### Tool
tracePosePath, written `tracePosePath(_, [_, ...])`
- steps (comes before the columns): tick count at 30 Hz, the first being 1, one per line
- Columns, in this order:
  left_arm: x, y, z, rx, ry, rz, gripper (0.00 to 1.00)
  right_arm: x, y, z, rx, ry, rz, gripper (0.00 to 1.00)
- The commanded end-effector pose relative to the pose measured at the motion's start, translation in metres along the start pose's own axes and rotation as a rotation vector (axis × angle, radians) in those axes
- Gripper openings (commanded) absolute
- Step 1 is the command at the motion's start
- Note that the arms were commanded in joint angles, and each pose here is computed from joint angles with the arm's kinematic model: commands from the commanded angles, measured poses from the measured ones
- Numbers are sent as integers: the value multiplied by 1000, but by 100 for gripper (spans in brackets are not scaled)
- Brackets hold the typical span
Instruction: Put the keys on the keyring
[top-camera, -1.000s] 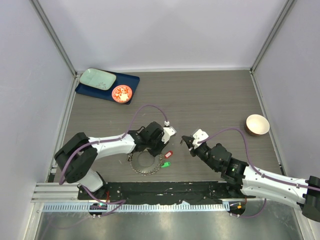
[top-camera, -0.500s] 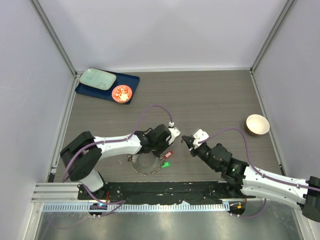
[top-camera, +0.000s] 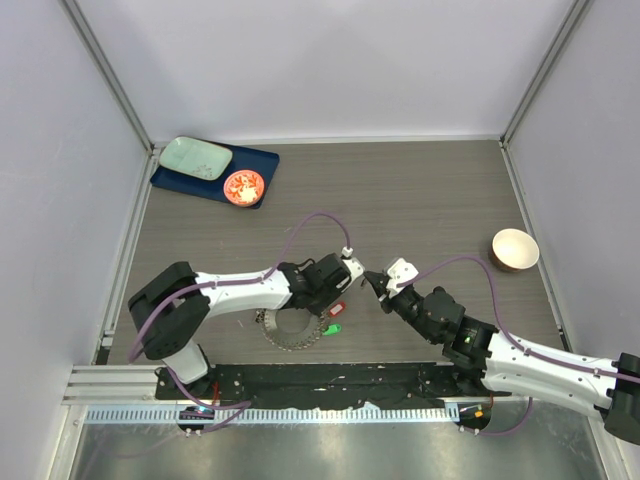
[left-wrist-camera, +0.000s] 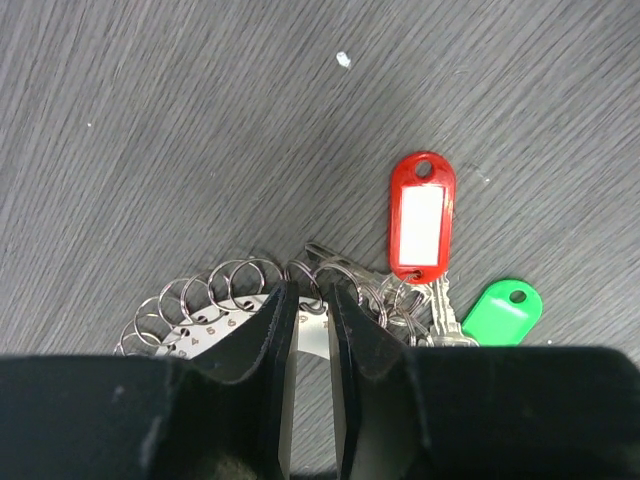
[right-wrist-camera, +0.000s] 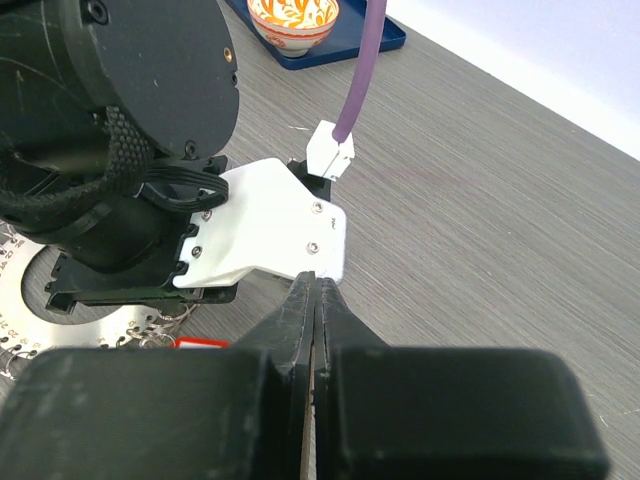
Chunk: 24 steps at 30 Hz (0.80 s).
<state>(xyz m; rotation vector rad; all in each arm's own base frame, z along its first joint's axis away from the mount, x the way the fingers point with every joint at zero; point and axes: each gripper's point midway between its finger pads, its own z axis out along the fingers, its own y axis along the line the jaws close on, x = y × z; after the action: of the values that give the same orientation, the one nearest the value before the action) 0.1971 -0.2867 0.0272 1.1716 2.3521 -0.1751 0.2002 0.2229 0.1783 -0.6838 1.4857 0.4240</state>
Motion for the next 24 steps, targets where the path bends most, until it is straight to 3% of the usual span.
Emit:
tracePosePath(1, [-9,4,-3,-49,1,2,21,-35,-3,1,7,-98,43,1])
tracePosePath(12, [-12,3,7,-74,-7,0,20,-34,-4,0,13,-98,45,1])
tracePosePath(16, [-12,6,3,-94,-19,-4,8,-36,-4,-1,12,-101,46,1])
tracePosePath(24, [-24,10,-25,-83,-142,-19,0,-37,-4,-1,7,-96,36,1])
